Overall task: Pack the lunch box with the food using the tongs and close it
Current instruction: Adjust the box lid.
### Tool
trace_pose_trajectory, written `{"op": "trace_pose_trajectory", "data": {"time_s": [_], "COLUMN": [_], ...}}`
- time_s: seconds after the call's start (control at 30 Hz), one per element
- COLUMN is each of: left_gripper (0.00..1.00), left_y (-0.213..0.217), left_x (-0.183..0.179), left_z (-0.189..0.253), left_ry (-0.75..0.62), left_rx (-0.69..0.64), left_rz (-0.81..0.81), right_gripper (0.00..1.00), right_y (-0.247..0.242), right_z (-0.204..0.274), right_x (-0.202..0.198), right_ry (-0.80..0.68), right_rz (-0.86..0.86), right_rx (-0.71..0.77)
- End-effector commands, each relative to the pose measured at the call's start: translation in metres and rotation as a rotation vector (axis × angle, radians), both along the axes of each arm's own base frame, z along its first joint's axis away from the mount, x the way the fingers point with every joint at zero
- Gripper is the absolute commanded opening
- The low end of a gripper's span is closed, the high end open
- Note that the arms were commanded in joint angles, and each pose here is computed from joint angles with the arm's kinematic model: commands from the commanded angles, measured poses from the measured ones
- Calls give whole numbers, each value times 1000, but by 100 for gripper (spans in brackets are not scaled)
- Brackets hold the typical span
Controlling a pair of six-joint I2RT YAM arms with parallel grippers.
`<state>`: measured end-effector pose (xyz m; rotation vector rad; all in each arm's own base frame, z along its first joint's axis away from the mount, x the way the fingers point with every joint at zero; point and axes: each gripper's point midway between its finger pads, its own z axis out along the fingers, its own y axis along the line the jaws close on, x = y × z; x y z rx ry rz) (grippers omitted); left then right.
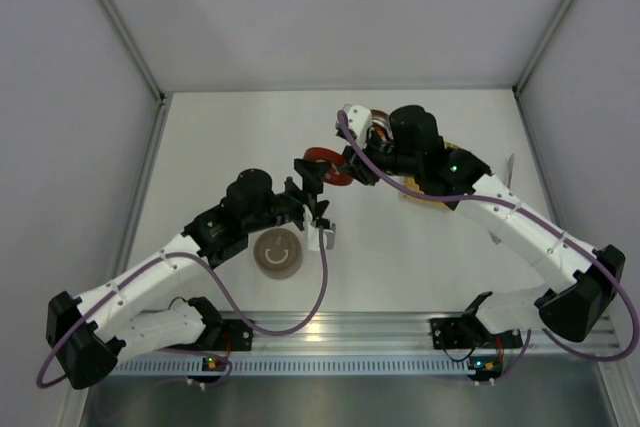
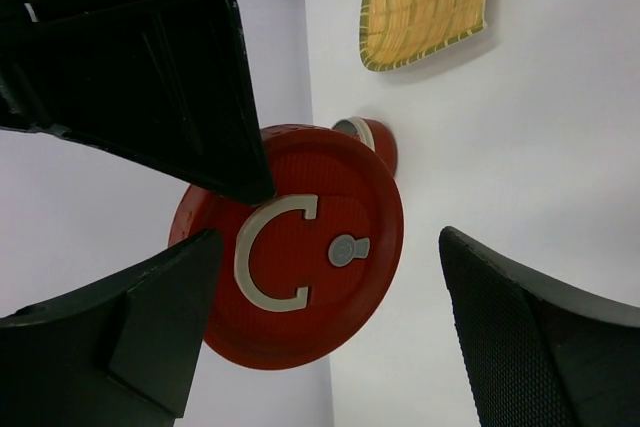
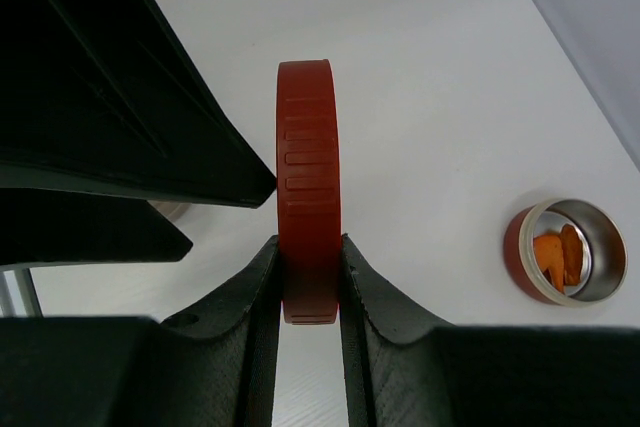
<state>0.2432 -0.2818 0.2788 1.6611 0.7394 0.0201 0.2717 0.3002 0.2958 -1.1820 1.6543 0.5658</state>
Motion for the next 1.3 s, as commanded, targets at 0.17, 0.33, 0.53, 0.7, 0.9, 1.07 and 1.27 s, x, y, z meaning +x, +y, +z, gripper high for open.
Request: {"op": "trace_pose_trajectory", "data": {"time_s": [0.17, 0.33, 0.53, 0.7, 0.9, 1.07, 1.27], "left_gripper": [93, 92, 91, 86, 69, 57, 66], "left_y": [-5, -5, -2, -3, -4, -2, -3], "left_x": [8, 12, 16, 11, 0, -18, -13], "left_z": [-1, -1, -3, -9, -9, -8, 15], "left_ry": [-28, -33, -42, 1, 45, 110, 99], "left_rx": [17, 24, 42, 75, 93, 97, -11], "left_rz": [9, 23, 46, 24, -22, -76, -13], "right_gripper": [0, 0, 0, 0, 0, 0, 0], "right_y": [4, 4, -1, -2, -7, -8, -3], "right_z": [26, 23, 18, 20, 22, 25, 29], "right_x": [-26, -31, -36, -38, -30, -20, -18], "right_ry": [-18, -14, -16, -20, -58, -80, -62], "right_rz": [74, 92, 95, 101, 69, 24, 23], "right_rx": [45, 39, 26, 28, 8, 10, 35]}}
